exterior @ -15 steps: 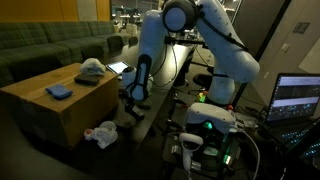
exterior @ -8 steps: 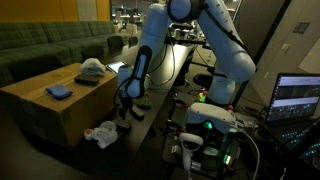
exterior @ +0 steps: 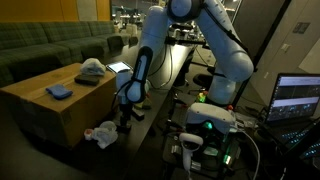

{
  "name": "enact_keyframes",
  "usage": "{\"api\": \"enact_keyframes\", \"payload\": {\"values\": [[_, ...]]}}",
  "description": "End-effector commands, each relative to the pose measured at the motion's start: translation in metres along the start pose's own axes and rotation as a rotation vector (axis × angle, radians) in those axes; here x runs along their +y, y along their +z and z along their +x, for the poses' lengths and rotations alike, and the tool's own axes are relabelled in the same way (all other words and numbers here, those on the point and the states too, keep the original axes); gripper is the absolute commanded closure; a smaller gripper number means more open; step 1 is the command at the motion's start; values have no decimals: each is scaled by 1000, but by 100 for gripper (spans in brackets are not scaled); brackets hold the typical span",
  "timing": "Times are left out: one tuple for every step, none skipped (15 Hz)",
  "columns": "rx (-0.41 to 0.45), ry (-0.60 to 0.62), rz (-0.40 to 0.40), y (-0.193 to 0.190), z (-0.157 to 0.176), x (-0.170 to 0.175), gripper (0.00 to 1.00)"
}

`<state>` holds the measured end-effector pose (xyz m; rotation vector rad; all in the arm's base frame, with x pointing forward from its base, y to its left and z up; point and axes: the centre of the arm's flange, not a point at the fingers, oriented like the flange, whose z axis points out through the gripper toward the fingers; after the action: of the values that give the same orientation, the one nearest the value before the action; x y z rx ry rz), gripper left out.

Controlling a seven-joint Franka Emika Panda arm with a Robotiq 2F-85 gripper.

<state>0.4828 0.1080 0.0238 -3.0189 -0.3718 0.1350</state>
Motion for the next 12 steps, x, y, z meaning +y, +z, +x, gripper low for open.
{"api": "enact_keyframes", "payload": {"values": [[-23, -46, 5, 11, -5, -11, 0], [-26, -45, -3, 18, -4, -11, 0], [-29, -45, -6, 21, -6, -11, 0], [-32, -45, -8, 21, -7, -10, 0], [-37, -47, -10, 24, -9, -10, 0], [-39, -47, -14, 29, -9, -10, 0], [-41, -47, -16, 28, -7, -3, 0], [-40, -49, -17, 27, -4, 5, 0], [-36, -48, -23, 29, -1, 9, 0], [-26, -51, -30, 24, 0, 15, 0], [-19, -51, -39, 22, 3, 19, 0], [-13, -55, -45, 21, 6, 24, 0]]}}
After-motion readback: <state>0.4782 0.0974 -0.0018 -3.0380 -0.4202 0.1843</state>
